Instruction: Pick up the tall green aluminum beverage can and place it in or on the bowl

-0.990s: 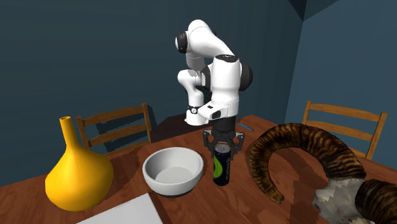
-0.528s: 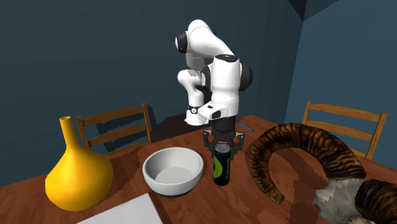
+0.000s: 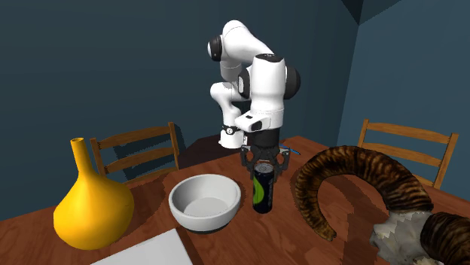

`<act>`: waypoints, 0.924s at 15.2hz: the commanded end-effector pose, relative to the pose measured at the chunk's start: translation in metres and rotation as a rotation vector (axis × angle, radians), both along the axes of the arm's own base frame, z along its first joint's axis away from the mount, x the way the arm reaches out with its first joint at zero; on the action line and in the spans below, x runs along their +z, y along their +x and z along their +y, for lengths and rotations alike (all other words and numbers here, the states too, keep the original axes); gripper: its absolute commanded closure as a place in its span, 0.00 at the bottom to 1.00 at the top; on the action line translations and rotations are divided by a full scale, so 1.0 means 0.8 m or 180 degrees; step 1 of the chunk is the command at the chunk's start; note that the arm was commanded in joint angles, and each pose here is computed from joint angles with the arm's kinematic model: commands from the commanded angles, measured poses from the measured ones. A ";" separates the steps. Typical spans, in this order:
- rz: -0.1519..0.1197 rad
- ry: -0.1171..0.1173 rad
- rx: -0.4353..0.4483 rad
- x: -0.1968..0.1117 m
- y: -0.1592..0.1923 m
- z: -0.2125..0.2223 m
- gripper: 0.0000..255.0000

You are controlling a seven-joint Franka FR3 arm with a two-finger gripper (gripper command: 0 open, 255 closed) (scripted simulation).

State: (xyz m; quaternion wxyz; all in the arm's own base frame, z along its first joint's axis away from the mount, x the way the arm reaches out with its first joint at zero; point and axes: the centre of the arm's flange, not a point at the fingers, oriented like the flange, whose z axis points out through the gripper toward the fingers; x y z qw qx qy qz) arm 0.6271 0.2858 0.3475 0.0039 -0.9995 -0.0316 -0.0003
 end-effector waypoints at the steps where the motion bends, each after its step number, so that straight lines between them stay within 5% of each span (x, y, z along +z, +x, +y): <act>1: -0.0001 0.0001 0.0000 0.014 0.000 0.000 1.00; 14: -0.0001 0.0001 0.0000 0.099 0.000 0.000 1.00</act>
